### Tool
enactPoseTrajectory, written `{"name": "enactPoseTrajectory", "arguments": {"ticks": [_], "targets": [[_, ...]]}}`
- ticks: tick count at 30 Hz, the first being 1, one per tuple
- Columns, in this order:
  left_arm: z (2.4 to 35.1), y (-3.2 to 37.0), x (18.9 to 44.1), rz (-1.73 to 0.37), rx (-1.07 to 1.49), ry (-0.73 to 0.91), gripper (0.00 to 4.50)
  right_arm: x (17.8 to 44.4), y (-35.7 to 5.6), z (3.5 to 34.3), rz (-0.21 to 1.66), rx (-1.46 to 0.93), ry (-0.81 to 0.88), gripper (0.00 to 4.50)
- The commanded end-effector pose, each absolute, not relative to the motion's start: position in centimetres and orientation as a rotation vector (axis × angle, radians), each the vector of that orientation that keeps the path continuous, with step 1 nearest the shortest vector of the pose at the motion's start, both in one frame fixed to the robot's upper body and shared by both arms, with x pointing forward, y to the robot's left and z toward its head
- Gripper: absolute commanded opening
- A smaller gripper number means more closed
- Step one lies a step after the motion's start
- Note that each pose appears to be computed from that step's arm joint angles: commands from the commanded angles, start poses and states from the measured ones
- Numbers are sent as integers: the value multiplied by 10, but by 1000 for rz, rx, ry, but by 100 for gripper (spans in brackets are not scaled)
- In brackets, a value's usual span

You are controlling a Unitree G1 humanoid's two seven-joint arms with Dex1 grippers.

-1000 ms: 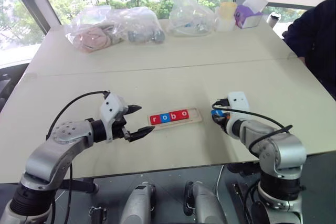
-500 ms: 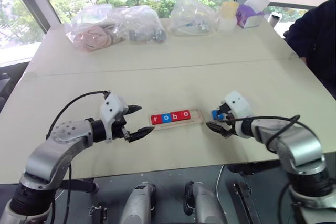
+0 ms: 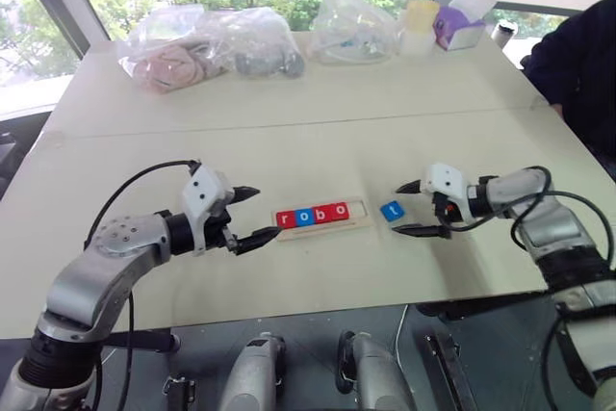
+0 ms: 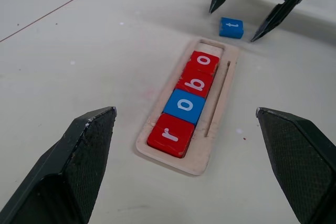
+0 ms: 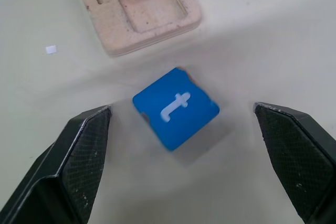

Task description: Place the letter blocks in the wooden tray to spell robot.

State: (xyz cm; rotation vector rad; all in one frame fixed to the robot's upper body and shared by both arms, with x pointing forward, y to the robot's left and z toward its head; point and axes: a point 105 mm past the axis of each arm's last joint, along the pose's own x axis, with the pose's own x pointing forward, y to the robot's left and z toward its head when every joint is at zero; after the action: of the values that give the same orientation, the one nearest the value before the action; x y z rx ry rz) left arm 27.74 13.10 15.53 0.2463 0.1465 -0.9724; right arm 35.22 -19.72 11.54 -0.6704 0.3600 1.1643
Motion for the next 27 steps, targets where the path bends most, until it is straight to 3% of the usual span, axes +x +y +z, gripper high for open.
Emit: {"name": "enactPoseTrajectory", "arguments": {"ticks": [1, 11, 14, 19, 27], "targets": [[166, 134, 275, -957, 278, 106, 450, 356, -197, 116, 1198, -697, 358, 445], [168, 136, 273, -937, 281, 105, 450, 351, -208, 102, 1256, -710, 442, 445], [168, 136, 273, -936, 280, 104, 450, 351, -205, 104, 1266, -700, 426, 354], [168, 136, 274, -937, 279, 102, 450, 352, -190, 114, 1298, -633, 365, 109], [168, 134, 276, -944, 276, 99, 450, 351, -165, 142, 1343, -679, 299, 110]]}}
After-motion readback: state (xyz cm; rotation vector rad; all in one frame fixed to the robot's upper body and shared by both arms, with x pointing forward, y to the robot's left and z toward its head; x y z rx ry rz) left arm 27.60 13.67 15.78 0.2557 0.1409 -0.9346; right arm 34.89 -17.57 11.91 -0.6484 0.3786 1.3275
